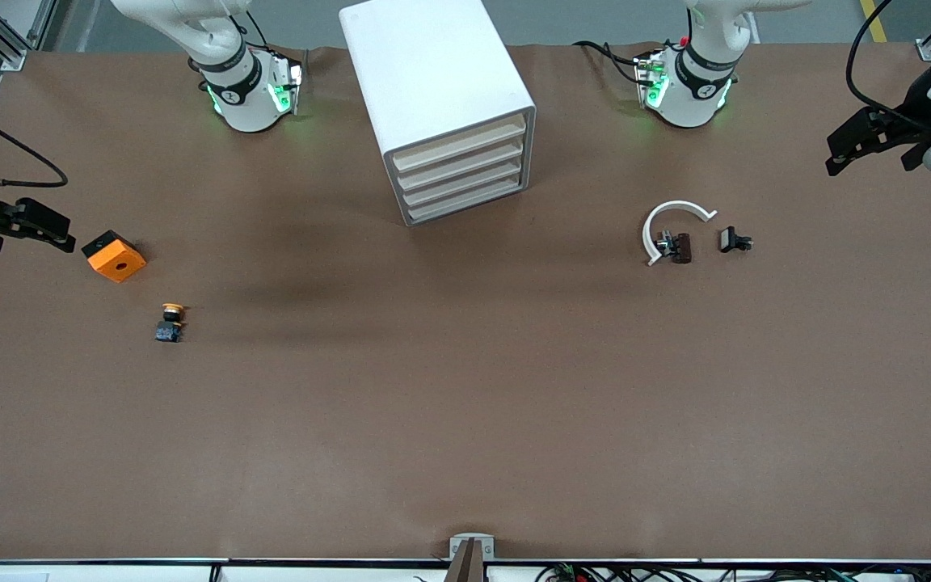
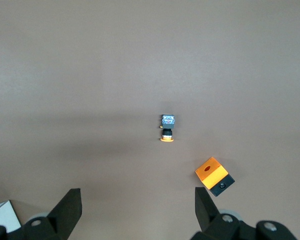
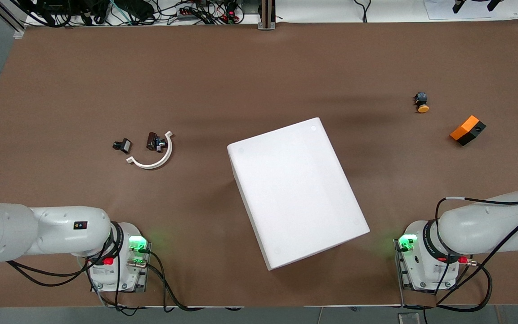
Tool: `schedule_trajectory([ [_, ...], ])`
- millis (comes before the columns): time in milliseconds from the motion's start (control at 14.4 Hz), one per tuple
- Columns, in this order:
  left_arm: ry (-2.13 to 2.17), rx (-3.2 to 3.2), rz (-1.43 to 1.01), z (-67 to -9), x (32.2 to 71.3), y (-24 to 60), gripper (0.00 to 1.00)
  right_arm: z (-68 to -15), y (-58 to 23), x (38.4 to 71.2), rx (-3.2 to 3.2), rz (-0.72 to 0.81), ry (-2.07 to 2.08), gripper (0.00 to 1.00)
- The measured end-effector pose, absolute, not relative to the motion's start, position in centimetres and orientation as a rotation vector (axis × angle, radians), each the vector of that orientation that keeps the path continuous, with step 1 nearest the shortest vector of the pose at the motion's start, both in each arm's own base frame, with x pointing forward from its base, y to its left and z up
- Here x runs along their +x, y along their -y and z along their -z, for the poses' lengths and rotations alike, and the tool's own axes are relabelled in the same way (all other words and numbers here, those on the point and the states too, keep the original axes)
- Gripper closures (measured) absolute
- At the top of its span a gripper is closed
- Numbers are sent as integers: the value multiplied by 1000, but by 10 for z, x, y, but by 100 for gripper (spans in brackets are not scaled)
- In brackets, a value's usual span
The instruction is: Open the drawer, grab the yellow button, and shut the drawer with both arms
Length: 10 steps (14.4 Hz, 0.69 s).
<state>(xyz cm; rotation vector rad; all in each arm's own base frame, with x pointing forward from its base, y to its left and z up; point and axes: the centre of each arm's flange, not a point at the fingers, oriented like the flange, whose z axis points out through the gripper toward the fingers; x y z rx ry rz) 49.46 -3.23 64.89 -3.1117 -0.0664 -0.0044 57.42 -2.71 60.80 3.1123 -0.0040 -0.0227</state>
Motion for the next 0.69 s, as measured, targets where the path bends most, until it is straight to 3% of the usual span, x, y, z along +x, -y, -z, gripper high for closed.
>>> schedule_trajectory([
  [693,67,-3107,6,-654,477,33,0,-615,27,574,3112,13,5,0],
])
